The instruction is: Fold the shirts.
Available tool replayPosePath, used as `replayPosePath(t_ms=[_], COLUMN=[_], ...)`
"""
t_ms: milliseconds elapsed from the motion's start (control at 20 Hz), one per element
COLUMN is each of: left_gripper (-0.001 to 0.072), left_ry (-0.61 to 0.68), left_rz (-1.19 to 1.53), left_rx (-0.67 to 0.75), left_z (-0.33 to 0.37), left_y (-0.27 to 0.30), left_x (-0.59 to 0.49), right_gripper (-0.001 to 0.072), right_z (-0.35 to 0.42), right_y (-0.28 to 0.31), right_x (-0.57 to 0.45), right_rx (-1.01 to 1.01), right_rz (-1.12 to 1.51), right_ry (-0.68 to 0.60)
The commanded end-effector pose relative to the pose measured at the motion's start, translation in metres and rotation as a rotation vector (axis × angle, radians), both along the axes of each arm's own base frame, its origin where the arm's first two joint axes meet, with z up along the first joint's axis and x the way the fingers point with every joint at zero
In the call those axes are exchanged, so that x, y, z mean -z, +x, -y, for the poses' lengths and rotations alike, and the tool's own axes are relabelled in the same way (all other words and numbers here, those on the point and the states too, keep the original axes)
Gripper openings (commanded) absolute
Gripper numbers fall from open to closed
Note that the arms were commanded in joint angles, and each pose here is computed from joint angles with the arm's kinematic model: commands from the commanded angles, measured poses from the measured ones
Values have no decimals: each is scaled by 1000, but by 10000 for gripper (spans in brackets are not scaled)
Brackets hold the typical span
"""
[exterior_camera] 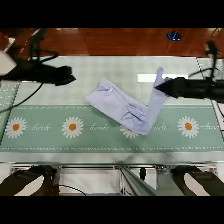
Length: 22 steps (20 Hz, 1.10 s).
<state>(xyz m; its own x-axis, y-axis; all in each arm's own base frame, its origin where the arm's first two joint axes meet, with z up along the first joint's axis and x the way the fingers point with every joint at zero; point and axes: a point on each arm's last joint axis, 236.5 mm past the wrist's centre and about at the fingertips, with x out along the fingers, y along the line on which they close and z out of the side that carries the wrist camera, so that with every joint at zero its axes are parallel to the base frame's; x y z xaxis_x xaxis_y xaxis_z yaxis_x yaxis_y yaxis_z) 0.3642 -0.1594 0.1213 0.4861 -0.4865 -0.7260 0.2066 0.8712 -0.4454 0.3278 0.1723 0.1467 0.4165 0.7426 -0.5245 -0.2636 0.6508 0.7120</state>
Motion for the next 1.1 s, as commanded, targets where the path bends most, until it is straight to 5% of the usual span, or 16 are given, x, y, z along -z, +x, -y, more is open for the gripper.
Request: replayPosePath(t_ms=[0, 250, 550, 600, 650, 900, 1050], left_gripper=[28, 28, 29, 28, 29, 29, 28], left_ry=[-46, -142, -131, -132, -133, -129, -127], left_rz=[83, -74, -109, -100, -92, -94, -104], left_rx=[-140, -154, -168, -178, -187, -205, -206], left_z=[-34, -22, -20, -21, -22, -24, -24], left_y=[-53, -109, -108, -104, -101, -94, -93], left_x=[8, 76, 104, 104, 104, 110, 113], right_gripper=[18, 18, 19, 171, 414, 408, 408], right_z=[-88, -174, -224, -230, -233, -170, -64], right_y=[42, 95, 108, 109, 108, 112, 95], right_x=[17, 72, 132, 140, 145, 93, 48], right_rx=[-131, -220, -260, -261, -276, -306, -282], right_rz=[15, -48, -167, -171, -159, -156, -153], right_ry=[4, -4, -6, -8, -17, -10, -202])
